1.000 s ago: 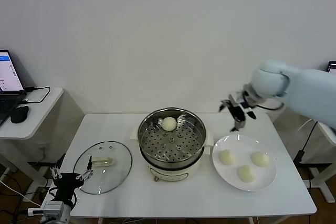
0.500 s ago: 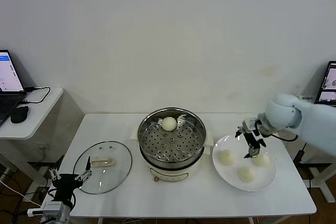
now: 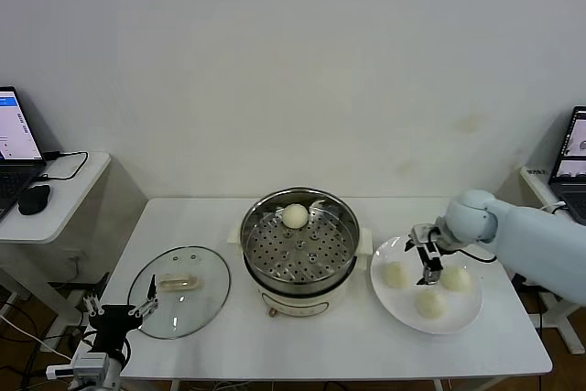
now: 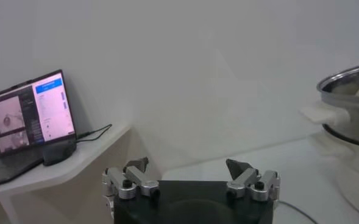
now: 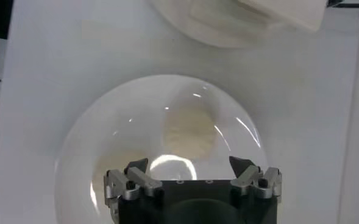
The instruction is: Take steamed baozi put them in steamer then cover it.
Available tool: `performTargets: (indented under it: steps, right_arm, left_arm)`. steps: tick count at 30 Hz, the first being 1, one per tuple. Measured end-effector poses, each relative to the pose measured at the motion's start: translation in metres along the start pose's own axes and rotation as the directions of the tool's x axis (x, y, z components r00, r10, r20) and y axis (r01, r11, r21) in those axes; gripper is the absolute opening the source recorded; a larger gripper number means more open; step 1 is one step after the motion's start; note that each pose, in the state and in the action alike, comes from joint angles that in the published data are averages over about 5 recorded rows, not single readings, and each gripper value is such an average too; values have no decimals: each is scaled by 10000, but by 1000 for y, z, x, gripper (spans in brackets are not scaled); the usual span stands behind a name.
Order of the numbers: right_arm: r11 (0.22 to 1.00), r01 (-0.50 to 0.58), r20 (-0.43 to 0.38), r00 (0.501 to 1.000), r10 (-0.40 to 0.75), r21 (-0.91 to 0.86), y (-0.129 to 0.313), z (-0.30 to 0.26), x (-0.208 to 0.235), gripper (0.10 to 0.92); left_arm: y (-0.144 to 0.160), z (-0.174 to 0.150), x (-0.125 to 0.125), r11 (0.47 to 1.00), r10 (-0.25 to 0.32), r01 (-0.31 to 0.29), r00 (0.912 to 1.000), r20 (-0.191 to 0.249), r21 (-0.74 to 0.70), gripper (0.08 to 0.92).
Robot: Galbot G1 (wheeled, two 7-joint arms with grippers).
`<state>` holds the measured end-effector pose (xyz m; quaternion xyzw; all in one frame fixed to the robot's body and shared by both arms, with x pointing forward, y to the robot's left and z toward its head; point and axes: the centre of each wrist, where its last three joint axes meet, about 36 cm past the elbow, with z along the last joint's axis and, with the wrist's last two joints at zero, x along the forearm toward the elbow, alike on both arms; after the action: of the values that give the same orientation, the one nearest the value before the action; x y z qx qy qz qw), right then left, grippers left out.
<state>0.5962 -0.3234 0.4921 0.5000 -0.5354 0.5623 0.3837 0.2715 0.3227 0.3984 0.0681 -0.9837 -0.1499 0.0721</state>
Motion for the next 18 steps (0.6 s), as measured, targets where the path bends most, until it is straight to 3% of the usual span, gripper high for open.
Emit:
performTargets:
  steps: [9, 18]
  right_arm:
    - [10000, 67, -71, 10000, -67, -12, -2, -9, -29, 818]
    - [9999, 98, -151, 9998, -99, -86, -2, -12, -44, 706]
  left_arm:
    - [0, 2, 0, 10000, -16, 17, 10000, -41, 19, 823]
    - [-2, 3, 0, 10000, -18, 18, 10000, -52, 71, 823]
